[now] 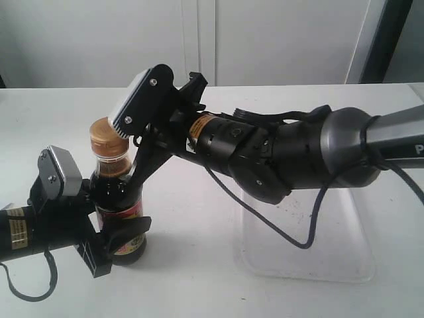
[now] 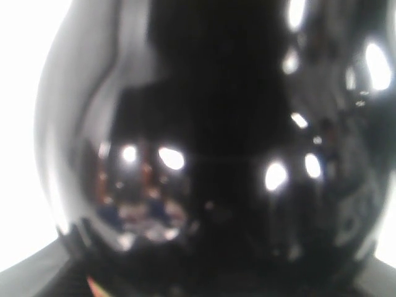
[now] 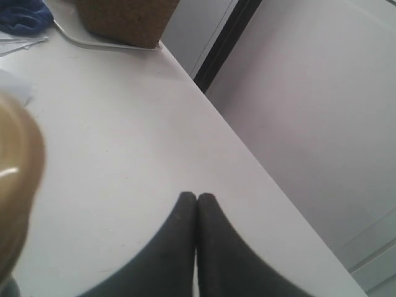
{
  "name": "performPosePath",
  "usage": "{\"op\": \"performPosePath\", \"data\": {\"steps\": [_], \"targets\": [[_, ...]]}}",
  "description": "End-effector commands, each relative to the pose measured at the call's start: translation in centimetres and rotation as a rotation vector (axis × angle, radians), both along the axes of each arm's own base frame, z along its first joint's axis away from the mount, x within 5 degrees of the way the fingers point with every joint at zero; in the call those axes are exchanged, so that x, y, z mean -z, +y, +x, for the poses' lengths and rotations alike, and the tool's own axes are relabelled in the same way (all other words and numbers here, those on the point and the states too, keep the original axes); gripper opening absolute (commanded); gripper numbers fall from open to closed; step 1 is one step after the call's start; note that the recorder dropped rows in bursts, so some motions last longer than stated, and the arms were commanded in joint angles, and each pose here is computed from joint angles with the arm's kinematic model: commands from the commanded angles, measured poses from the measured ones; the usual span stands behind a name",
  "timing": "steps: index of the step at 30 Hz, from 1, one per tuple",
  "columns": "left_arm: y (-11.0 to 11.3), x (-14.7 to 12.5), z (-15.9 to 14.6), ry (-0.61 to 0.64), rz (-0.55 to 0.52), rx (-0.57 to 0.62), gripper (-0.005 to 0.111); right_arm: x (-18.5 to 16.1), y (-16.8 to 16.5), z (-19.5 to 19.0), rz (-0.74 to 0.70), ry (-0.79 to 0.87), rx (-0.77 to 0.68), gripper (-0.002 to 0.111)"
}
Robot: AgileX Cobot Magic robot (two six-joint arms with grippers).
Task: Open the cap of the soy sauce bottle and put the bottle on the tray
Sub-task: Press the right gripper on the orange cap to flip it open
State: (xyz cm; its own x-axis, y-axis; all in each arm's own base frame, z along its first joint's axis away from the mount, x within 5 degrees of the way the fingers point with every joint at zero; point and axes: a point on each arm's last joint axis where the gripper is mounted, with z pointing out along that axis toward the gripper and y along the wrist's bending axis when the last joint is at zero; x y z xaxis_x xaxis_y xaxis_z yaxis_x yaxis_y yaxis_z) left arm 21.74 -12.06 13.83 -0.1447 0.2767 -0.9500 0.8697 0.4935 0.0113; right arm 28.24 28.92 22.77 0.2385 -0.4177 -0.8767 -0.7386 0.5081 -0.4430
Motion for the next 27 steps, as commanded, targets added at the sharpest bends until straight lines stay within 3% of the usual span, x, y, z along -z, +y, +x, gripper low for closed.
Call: {"op": "performPosePath", "data": {"steps": [1,17,27], "targets": [[-0.2,0.2,-0.3,0.008,0.011,0.027,0.0,-0.5,0.0,-0.1,0.0,-0.012,-0.005,0.0],[-0.2,0.2,-0.3,0.008,0.011,0.027,0.0,-2.0,0.5,-1.5,0.009,-0.017,-0.032,0.0],[-0.2,0.2,-0.3,0.011,0.009,0.028,0.0,-1.6,0.4,-1.6,-0.09,-0.075,-0.045,0.0]]}}
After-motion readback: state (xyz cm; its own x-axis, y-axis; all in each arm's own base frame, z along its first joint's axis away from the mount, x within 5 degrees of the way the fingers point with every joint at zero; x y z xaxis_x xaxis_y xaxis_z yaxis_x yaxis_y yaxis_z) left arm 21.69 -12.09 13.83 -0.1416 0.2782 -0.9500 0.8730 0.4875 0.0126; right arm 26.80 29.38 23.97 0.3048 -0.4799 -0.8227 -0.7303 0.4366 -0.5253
